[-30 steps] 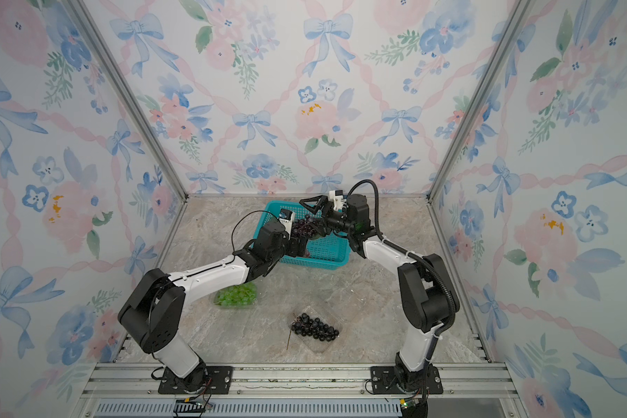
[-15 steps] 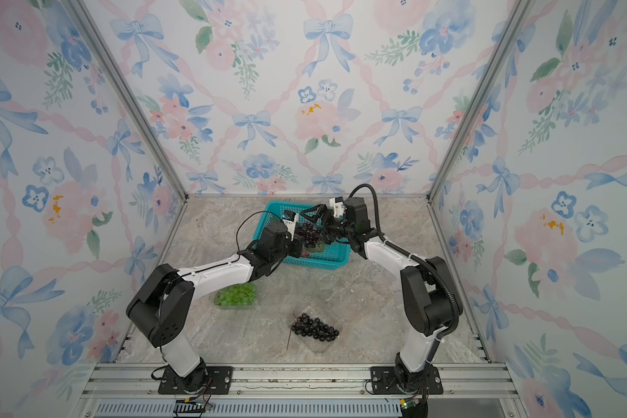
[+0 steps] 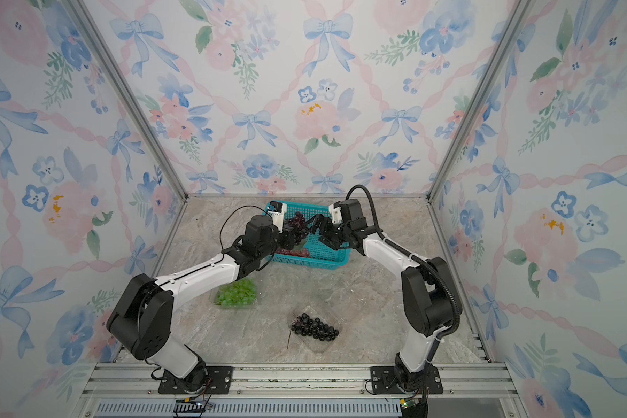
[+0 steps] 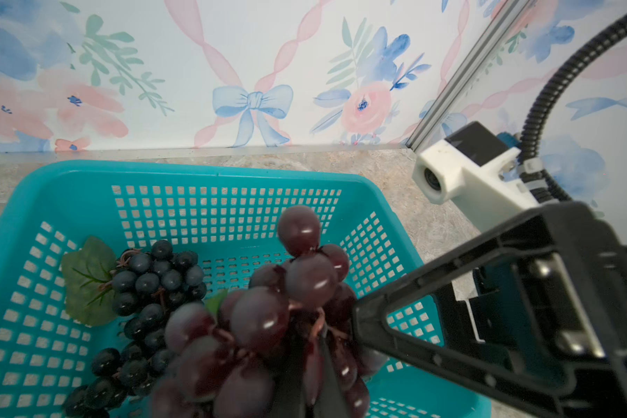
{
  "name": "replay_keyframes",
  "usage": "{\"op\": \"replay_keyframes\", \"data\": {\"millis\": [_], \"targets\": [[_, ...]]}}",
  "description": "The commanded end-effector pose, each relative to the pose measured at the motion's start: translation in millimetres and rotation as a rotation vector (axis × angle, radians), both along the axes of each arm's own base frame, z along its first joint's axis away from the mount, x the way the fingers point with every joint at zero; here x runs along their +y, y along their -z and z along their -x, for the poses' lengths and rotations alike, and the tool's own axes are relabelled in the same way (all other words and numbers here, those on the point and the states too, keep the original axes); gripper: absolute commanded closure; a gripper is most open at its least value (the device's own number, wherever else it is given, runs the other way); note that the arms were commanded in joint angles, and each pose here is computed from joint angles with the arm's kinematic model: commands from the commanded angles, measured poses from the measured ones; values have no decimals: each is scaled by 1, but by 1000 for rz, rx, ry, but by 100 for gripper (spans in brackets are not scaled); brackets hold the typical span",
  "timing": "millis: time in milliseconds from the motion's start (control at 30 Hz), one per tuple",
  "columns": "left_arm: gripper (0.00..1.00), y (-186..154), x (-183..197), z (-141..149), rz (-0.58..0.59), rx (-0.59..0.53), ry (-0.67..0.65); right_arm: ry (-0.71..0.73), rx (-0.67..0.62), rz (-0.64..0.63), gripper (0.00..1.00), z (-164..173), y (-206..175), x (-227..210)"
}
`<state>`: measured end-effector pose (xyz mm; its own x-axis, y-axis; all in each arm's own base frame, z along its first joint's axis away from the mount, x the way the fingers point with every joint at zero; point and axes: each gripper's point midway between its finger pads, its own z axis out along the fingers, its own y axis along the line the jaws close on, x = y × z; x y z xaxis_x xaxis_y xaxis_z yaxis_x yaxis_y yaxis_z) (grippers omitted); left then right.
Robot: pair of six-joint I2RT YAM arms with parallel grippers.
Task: Pack grapes into containers
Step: Adjust the grape.
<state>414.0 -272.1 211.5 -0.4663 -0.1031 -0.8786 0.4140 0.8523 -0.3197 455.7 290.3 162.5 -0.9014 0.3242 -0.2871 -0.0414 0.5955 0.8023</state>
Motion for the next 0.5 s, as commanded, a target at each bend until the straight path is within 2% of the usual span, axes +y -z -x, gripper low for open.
{"op": "replay_keyframes", "data": {"millis": [0, 200, 467], "targets": [[100, -32, 7, 1, 85, -55, -7, 23, 46, 54, 3, -1, 25, -13], [100, -26, 0, 1, 99, -30, 34, 30, 21, 46, 3, -2, 16, -16], [100, -29, -4, 8, 124, -17, 64, 46, -44, 31, 3, 7, -19, -28]]}}
